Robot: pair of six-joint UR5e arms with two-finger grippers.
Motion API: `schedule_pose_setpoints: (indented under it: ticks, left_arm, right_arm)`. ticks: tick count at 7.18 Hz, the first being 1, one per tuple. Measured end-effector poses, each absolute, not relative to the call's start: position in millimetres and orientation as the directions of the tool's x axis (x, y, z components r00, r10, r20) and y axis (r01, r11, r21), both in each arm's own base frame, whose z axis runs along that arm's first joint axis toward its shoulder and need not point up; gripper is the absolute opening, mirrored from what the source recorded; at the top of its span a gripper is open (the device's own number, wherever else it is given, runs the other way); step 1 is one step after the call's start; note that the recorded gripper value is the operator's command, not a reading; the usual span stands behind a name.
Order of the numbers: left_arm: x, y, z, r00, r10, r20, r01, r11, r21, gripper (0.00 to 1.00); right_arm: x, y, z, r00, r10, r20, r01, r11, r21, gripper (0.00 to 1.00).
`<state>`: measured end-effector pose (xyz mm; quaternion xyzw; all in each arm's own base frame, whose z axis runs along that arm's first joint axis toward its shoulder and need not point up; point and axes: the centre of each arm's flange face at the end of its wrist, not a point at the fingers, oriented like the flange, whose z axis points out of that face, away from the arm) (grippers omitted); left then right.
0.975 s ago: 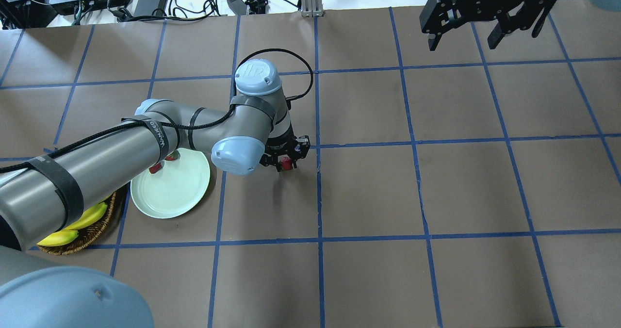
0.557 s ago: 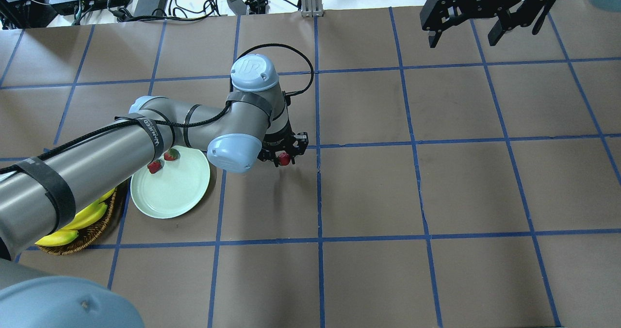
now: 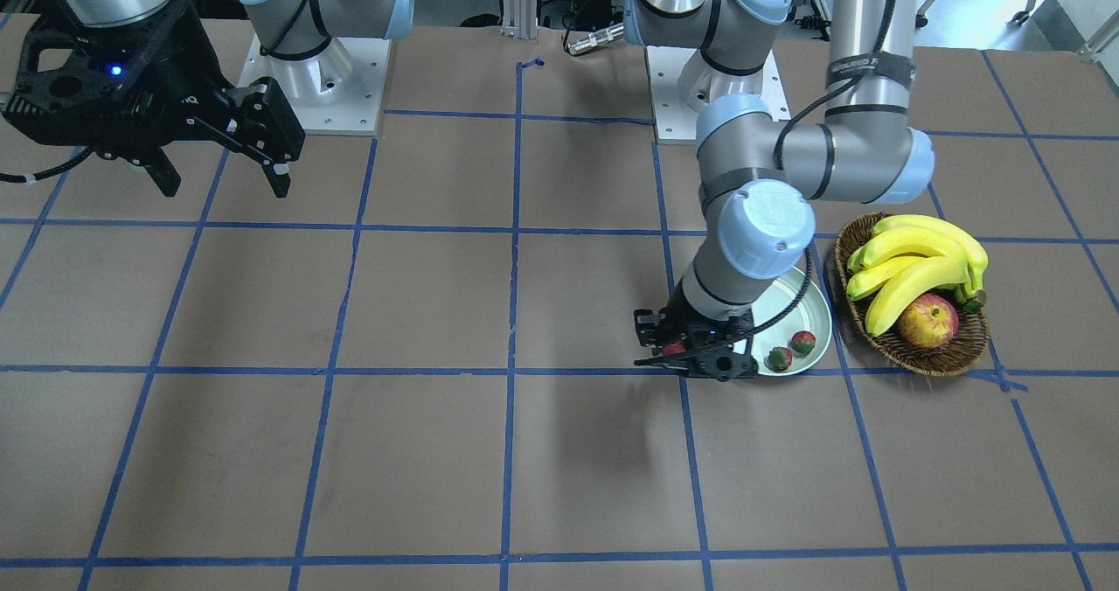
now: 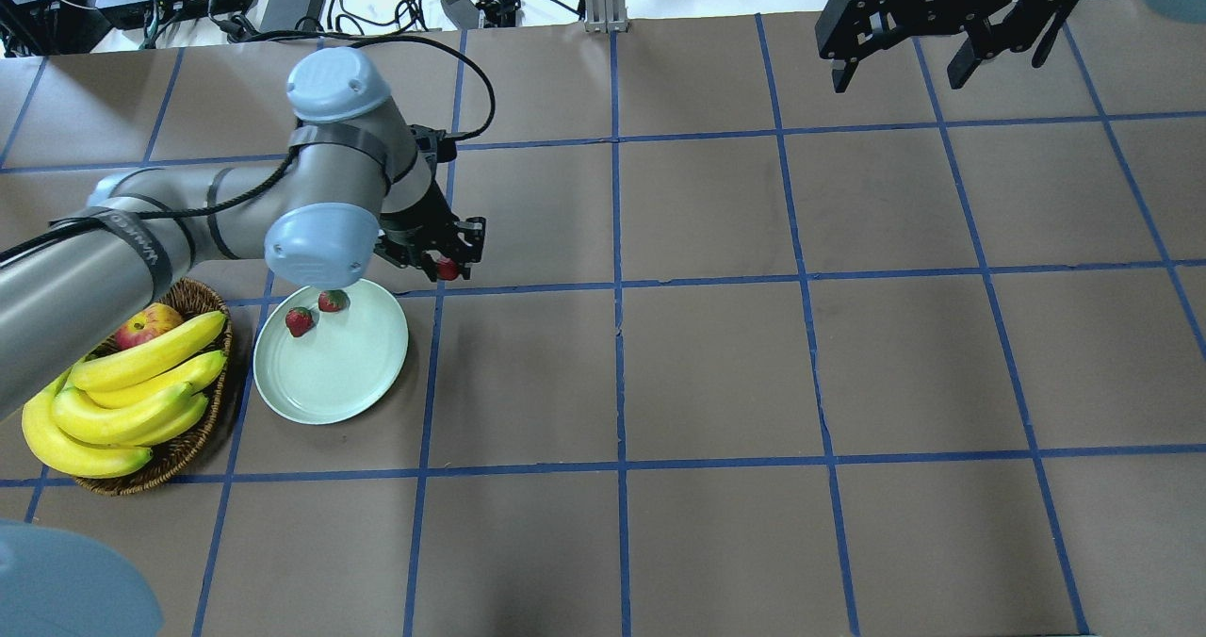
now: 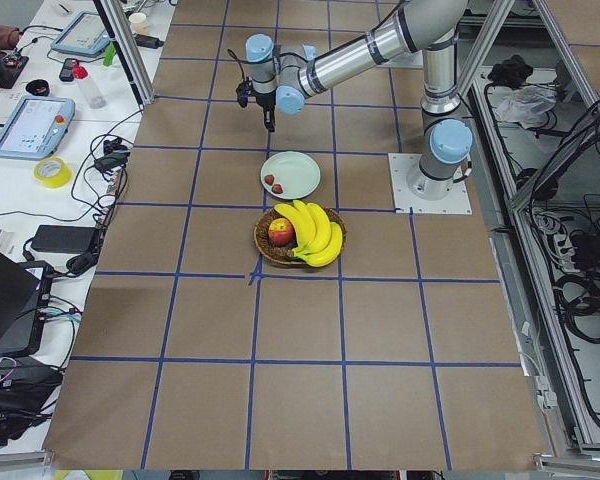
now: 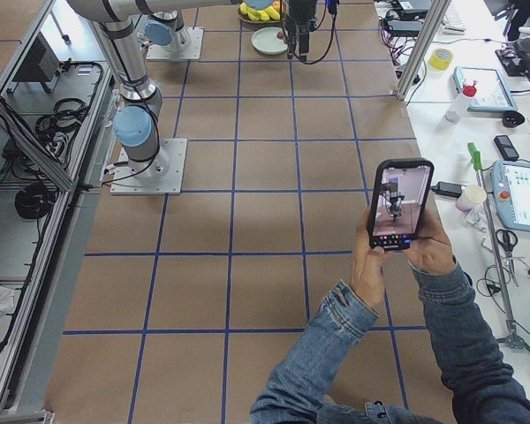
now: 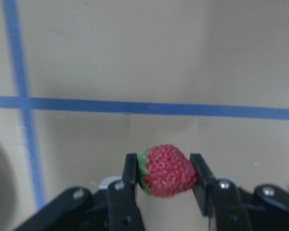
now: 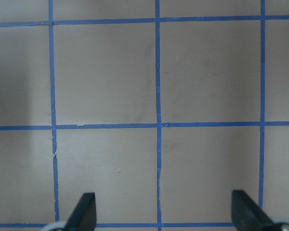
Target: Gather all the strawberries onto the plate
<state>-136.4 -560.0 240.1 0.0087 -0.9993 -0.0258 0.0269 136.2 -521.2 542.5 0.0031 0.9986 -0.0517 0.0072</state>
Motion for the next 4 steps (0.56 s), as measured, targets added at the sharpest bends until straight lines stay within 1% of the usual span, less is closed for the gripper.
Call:
schedule_pose_setpoints:
  ticks: [2,4]
  left_arm:
    - [-55,-566,250,-0.998,-0.037,0.058,-0.033,0.997,0.065,0.12]
    - [-8,-556,240,-0.999,-0.018,0.04,-0.014,0.994,0.105,0.12]
  right_arm:
    - [137,-521,542,-1.0,0.005,-0.015,0.006,0.995,-0.103,1.0]
    - [137,-521,543,-1.0,0.005,-0.015,0.006,0.995,-0.104,1.0]
